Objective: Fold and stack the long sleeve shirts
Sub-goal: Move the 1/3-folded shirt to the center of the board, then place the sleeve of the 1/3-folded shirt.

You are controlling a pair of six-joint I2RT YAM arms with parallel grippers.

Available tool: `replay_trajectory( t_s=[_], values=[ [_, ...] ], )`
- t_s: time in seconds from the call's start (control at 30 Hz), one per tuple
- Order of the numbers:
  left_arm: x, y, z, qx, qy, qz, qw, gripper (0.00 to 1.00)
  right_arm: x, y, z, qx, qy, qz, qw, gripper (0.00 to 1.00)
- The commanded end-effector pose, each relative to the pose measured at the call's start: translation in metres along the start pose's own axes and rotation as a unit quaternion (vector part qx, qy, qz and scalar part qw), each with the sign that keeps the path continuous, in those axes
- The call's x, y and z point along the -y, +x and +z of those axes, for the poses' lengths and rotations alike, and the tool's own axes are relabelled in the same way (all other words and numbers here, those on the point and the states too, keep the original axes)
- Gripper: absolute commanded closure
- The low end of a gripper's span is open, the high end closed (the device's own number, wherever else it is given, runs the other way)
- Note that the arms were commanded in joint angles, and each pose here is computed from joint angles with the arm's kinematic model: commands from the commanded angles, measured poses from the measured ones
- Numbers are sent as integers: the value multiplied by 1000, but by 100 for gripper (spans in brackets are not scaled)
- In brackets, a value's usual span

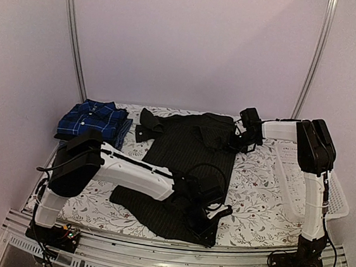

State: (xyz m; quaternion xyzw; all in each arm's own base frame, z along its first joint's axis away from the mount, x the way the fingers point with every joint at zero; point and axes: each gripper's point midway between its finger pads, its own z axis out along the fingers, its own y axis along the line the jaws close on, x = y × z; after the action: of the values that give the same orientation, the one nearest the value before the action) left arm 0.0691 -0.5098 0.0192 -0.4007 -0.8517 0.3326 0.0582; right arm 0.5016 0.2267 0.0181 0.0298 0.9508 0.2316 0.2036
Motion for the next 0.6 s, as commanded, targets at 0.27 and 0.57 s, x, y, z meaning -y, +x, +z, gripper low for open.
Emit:
replay_trajectory(
  t_s=[0.27, 0.57],
  values=[
    [26, 23, -15, -20, 17, 20, 999, 77, 36, 23, 22, -41, 46, 8, 998, 100],
    [7, -32, -73, 96, 40, -23, 994, 77, 31, -3, 10, -19, 57, -14, 998, 100]
  ],
)
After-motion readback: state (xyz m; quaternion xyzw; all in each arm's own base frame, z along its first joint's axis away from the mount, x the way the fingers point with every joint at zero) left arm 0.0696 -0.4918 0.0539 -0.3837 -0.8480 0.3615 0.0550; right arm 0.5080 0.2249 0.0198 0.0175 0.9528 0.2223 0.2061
